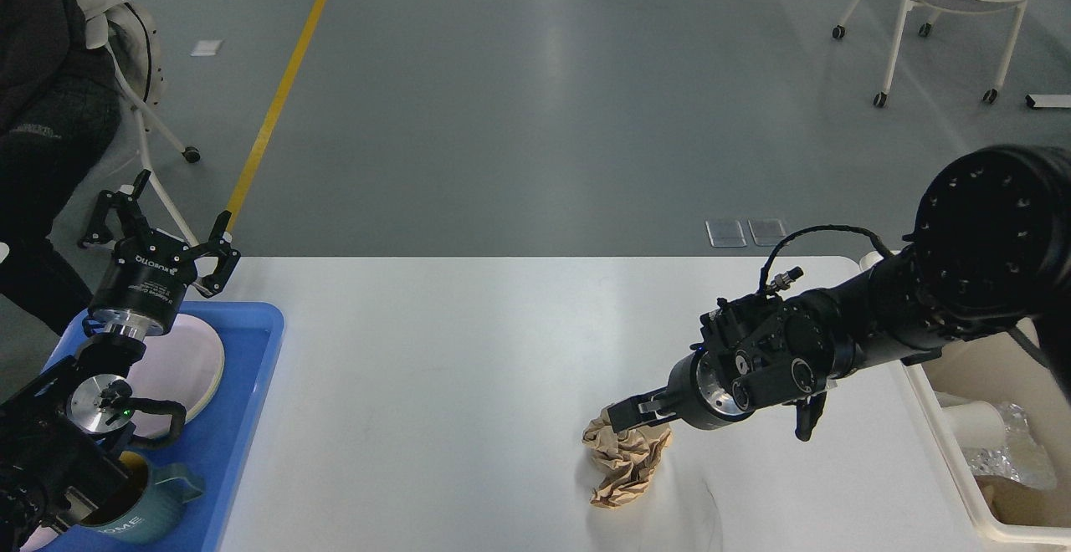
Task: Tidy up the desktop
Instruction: 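Grasp the crumpled brown paper with the right gripper and lift it, then carry the brown paper over the white bin and drop it in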
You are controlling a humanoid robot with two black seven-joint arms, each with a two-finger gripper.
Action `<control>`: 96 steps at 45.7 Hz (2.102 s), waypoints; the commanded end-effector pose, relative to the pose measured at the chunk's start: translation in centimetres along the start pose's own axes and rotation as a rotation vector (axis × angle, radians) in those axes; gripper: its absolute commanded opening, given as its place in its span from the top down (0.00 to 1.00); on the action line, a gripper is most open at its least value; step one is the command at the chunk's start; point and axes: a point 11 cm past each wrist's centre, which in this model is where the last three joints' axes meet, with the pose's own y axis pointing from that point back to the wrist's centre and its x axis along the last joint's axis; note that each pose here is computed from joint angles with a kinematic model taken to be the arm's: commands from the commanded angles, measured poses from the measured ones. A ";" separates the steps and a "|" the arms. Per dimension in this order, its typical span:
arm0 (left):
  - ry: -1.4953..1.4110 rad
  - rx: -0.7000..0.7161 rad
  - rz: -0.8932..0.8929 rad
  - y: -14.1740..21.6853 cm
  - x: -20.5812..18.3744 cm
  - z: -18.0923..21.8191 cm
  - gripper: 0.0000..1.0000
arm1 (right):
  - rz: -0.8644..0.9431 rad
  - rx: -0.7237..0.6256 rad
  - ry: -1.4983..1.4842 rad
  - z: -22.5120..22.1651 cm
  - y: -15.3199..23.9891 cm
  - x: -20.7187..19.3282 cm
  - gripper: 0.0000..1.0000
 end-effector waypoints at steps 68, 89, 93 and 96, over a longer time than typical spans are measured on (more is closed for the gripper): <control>0.001 0.000 0.000 0.1 0.0 0.0 0.00 | 0.029 -0.210 0.081 5.4 28.6 9.0 1.00; 0.002 -0.002 0.000 0.0 0.0 0.0 0.00 | 0.235 -0.427 -0.038 17.8 34.3 9.3 1.00; 0.003 -0.002 -0.002 0.0 0.0 0.0 0.00 | 0.305 -0.573 -0.027 26.0 32.6 7.6 1.00; 0.001 -0.001 -0.001 0.0 0.0 0.0 0.00 | 0.309 -0.638 -0.042 30.9 30.5 5.1 1.00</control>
